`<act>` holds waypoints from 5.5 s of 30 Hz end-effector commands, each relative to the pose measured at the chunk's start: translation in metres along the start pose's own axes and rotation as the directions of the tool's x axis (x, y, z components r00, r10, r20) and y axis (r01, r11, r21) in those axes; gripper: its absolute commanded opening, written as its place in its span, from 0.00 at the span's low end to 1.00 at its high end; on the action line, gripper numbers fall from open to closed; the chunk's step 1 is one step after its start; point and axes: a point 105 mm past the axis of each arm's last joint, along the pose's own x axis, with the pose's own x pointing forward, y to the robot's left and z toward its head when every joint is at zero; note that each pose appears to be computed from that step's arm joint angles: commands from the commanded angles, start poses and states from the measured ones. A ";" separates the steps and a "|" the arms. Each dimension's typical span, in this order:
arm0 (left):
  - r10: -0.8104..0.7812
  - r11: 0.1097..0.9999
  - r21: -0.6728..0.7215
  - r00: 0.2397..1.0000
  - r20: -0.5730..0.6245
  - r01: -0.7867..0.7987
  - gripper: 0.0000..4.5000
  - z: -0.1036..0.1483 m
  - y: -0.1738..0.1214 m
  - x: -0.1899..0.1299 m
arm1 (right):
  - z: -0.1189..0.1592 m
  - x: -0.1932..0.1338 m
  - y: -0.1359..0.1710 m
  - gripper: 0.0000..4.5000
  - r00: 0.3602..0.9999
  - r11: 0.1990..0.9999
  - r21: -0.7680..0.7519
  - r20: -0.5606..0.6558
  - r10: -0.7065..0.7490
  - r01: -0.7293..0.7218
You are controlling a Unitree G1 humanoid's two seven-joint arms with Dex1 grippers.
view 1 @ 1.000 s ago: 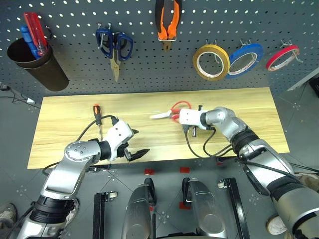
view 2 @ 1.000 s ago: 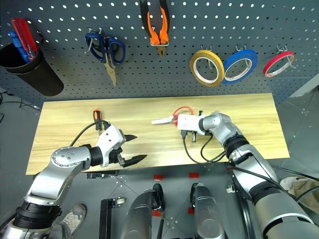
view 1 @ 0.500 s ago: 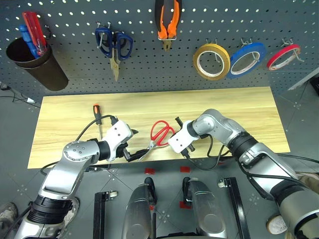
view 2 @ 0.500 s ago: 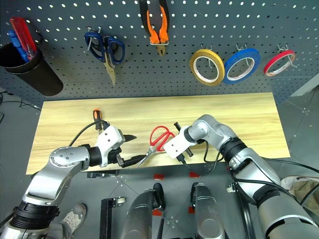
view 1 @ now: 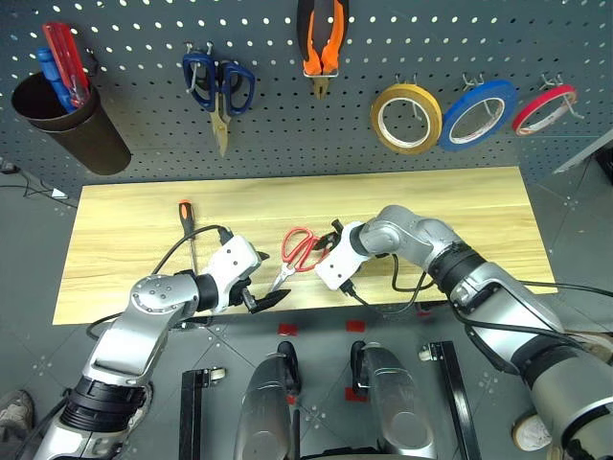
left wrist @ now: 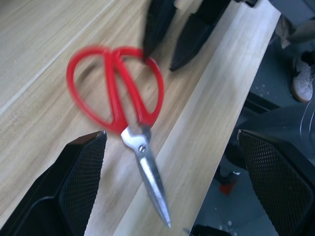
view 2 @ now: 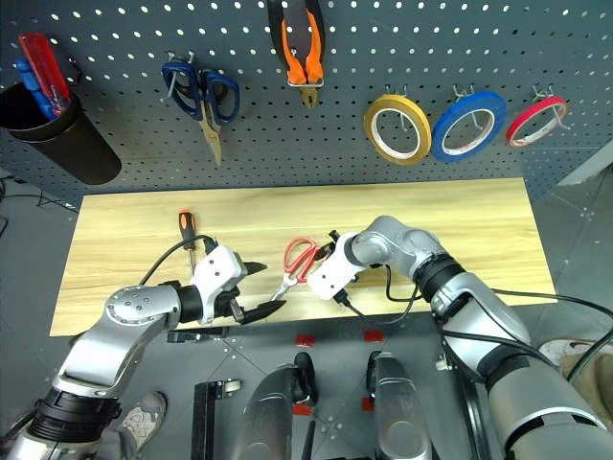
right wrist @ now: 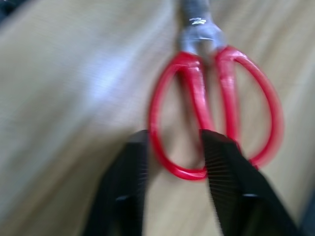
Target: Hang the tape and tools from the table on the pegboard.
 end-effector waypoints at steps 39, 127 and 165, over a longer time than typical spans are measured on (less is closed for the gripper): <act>0.066 0.988 -0.106 0.924 -0.377 -0.114 0.86 -0.067 -0.007 0.080 | 0.123 -0.124 0.031 0.72 0.860 0.080 0.982 0.190 -0.474 -0.172; 0.801 0.551 -0.013 0.524 0.291 -0.835 0.73 0.056 0.098 -0.024 | 0.096 -0.123 -0.002 0.72 0.796 0.400 0.910 0.159 -0.584 0.112; 0.617 0.395 -0.571 0.668 -0.415 -0.720 1.00 -0.102 0.151 -0.024 | 0.121 -0.116 -0.033 0.72 0.824 0.424 0.905 0.250 -0.509 -0.012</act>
